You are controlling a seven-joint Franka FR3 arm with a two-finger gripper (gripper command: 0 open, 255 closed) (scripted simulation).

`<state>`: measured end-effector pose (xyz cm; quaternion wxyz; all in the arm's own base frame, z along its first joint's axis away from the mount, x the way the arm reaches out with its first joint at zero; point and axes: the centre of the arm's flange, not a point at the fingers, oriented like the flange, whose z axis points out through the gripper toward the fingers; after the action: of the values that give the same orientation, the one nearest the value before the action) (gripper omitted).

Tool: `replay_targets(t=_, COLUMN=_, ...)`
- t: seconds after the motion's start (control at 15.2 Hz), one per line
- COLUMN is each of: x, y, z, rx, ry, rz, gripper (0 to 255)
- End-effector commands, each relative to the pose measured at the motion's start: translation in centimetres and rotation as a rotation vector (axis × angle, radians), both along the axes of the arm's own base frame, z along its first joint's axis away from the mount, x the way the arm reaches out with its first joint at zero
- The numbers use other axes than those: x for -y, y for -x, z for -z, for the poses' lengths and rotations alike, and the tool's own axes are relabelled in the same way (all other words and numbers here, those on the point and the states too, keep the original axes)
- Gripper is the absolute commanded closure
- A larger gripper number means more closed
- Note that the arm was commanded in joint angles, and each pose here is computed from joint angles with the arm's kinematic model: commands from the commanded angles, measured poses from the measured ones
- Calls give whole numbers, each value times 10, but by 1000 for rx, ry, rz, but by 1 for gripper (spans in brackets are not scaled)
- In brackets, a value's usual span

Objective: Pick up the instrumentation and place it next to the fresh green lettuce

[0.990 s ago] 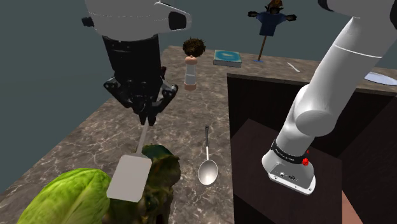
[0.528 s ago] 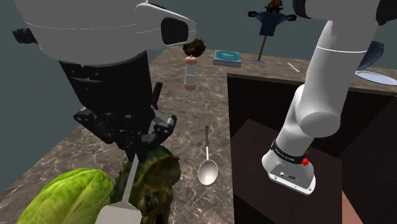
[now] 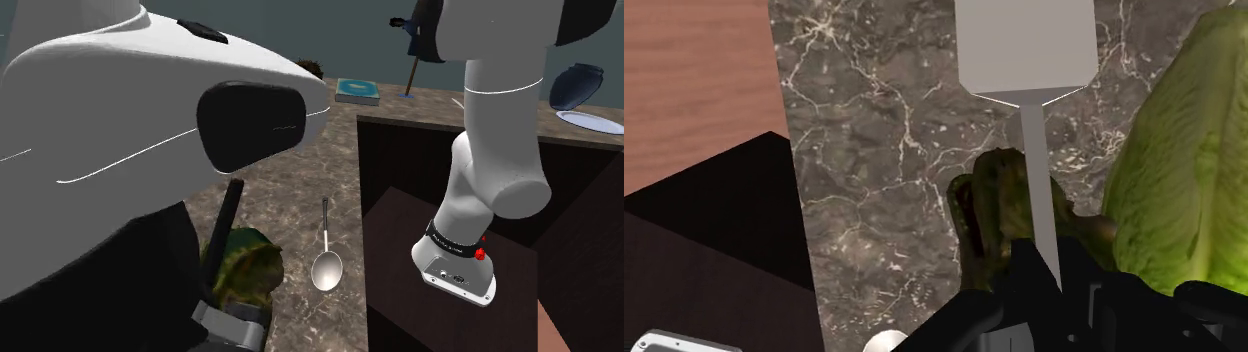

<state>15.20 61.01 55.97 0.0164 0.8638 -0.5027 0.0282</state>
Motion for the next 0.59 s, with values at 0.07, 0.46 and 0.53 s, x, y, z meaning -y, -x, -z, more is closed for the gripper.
replay_targets(t=0.07, x=-28, y=28, z=1, rx=1, ry=1, rz=2, gripper=255)
replay_targets(t=0.46, x=-34, y=34, z=27, rx=1, ry=1, rz=2, gripper=255)
replay_targets(t=0.53, x=-34, y=34, z=33, rx=1, ry=1, rz=2, gripper=255)
